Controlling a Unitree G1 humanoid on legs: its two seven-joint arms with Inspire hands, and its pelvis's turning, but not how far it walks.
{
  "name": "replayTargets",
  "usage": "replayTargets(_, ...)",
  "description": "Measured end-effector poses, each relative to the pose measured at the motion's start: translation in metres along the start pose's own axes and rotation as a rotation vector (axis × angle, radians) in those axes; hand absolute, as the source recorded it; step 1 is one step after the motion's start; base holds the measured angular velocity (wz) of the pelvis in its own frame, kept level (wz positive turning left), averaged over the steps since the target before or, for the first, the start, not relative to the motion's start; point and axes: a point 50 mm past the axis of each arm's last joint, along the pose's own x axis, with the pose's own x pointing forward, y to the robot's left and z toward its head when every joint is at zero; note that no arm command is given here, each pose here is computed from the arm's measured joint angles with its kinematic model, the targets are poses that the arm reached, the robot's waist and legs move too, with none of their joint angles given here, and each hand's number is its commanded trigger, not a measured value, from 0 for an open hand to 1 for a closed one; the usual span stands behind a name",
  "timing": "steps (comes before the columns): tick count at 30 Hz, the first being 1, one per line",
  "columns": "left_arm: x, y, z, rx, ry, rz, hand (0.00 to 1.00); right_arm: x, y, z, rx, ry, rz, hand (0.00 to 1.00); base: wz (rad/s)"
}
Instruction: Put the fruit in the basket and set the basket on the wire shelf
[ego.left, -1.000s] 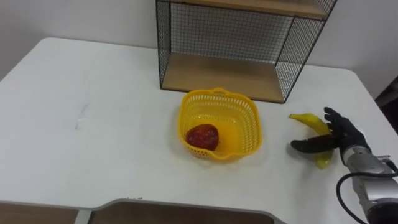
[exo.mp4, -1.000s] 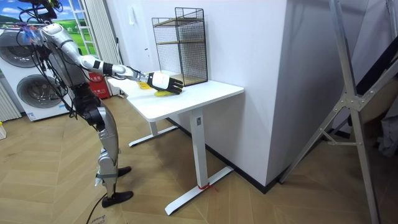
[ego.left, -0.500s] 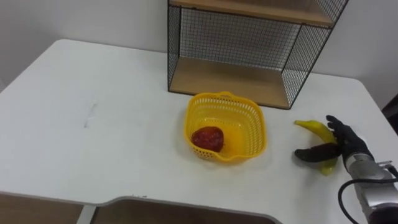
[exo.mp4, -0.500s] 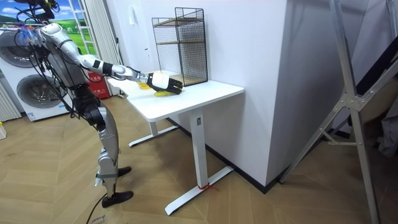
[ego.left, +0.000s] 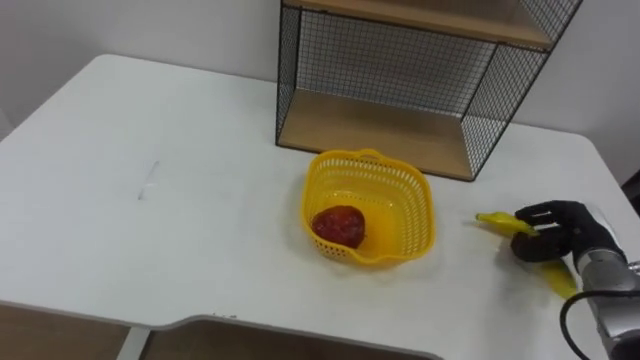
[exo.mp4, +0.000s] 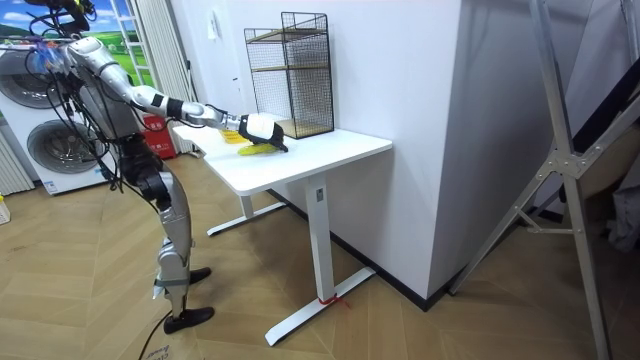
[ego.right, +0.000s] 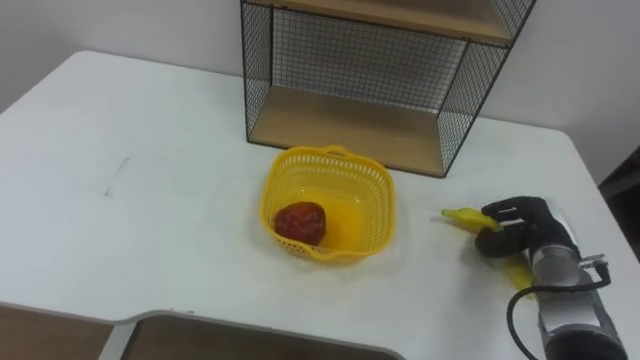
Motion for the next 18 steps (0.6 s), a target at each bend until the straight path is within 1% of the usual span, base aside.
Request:
replayTargets(3,0.0,0.001,0.001,0.0,-0.002,0.015,0.0,0.0,0.001,-0.002,-0.035,0.017,-0.009,1.0,-0.01)
replayTargets(13,0.0,0.001,0.004,0.02,-0.009,0.033,0.0,0.0,0.003,0.002,-0.017,0.005,-0.008,1.0,0.0)
replayTargets(16,0.0,0.0,0.009,0.034,-0.023,0.025,0.0,0.0,0.006,0.008,0.026,0.0,-0.005,1.0,-0.08)
replayTargets(18,0.0,-0.001,0.012,0.034,-0.031,0.012,0.0,-0.002,0.009,0.015,0.105,-0.021,0.006,1.0,-0.17)
